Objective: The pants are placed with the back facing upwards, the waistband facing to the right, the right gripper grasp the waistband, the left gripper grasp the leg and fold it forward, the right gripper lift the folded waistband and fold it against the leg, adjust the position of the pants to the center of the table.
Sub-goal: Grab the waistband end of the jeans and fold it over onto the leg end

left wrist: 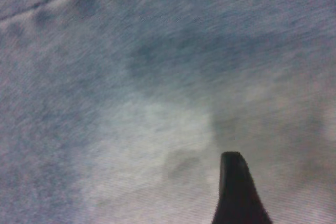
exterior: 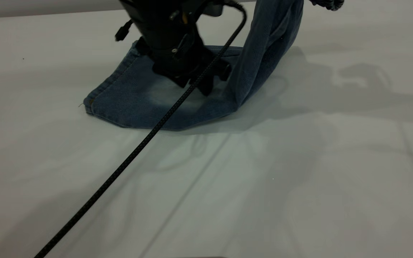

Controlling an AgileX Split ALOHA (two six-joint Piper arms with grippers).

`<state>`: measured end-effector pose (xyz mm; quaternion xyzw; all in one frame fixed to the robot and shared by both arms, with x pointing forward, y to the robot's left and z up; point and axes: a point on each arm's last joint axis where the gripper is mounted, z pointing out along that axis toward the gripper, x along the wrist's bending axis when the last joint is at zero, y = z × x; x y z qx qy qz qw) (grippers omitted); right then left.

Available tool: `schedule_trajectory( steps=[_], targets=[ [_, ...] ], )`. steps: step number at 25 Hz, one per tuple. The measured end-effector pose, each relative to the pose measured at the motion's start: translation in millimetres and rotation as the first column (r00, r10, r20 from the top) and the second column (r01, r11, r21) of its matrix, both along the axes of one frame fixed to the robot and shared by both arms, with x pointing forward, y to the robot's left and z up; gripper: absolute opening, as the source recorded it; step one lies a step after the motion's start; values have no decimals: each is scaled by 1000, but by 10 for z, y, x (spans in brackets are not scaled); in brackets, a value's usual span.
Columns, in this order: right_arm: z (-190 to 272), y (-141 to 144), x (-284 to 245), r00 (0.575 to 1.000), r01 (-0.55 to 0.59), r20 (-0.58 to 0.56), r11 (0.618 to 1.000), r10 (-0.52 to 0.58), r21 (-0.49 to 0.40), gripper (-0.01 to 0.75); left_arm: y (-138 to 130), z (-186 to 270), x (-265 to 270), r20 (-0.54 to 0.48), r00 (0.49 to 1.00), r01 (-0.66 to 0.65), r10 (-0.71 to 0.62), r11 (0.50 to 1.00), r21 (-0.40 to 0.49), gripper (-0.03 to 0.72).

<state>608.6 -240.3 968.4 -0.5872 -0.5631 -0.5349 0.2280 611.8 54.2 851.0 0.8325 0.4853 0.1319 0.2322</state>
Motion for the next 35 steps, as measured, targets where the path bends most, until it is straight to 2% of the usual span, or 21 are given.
schedule_trajectory(
  steps=[6,10,14,19,26,28,30,31,35],
  targets=[
    [61,14,11,1000,11,13,997,-12,71,71,-158,-164,-128,-26,999,46,-46,999,17,392],
    [64,14,14,1000,11,22,997,-13,71,71,-337,-148,-248,-10,995,101,-101,995,8,392],
    [67,14,13,999,6,34,998,-8,66,71,-297,55,-203,16,996,91,-91,996,-4,392],
    [52,15,0,999,-12,42,999,11,45,71,-13,555,-24,73,997,14,-11,999,-35,392],
    [45,88,-23,998,-44,43,998,43,36,71,579,1402,128,179,975,-115,130,989,-91,392],
    [38,232,-49,996,-81,47,996,80,24,71,718,1723,88,229,960,-135,161,983,-124,392],
    [5,501,-91,990,-124,61,992,125,-23,71,833,2178,-44,322,931,-126,175,978,-167,392],
    [-28,669,-104,989,-123,74,990,128,-71,71,891,2429,-147,379,909,-111,173,977,-181,392],
    [-94,970,-115,989,-68,116,981,90,-179,71,989,2809,-349,450,873,-94,186,971,-219,392]
  ],
)
